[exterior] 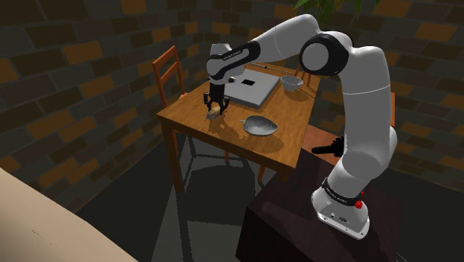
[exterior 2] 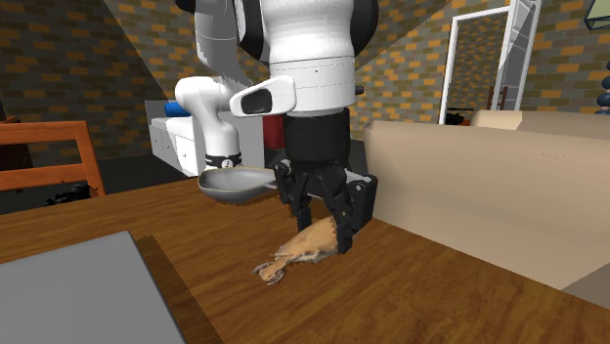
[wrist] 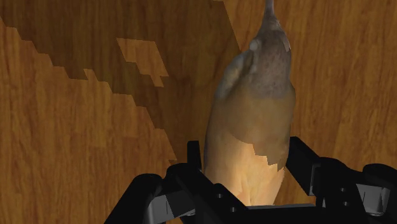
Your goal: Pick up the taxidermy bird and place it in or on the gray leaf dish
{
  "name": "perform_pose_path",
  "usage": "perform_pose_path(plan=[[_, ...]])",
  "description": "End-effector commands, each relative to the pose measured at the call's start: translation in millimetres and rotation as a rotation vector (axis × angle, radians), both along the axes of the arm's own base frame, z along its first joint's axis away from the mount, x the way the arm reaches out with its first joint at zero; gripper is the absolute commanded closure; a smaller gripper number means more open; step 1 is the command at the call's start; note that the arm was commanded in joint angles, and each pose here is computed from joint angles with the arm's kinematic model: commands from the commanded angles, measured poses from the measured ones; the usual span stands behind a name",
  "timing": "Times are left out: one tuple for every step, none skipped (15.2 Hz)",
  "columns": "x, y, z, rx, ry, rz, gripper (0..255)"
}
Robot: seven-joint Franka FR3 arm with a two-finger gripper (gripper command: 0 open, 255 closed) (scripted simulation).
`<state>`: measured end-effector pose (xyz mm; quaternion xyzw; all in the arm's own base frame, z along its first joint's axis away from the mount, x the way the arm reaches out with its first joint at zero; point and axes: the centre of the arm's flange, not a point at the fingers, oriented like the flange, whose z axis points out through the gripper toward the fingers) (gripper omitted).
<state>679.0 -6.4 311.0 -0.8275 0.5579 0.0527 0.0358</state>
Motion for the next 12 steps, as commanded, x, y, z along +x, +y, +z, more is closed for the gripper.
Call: perform_pose_path(plan=[[0.0, 0.0, -0.1, 0.0, 0.0, 0.0, 255], [0.0, 0.0, -0.1, 0.0, 0.0, 0.0, 255], [-0.1, 0.0, -0.2, 0.0, 0.0, 0.0, 255], [-0.1, 0.0, 5.1, 0.0, 0.0, 0.0, 255], [-0.1, 0.1, 10.3, 0.0, 0.0, 0.0, 255], [-0.1, 0.1, 15.6, 0.0, 0.0, 0.0, 255], [-0.2, 0.1, 20.9, 0.0, 0.0, 0.0, 255], [-0.1, 0.0, 26.2, 0.0, 0.0, 0.0, 255], [-0.1, 0.0, 31.5, 0.0, 0.0, 0.0, 255], [-0.1, 0.0, 36.7, 0.0, 0.0, 0.0, 255], [-0.1, 0.0, 42.0, 0.0, 0.0, 0.0, 255], [-0.1, 0.0, 47.3, 0.0, 0.0, 0.0, 255]])
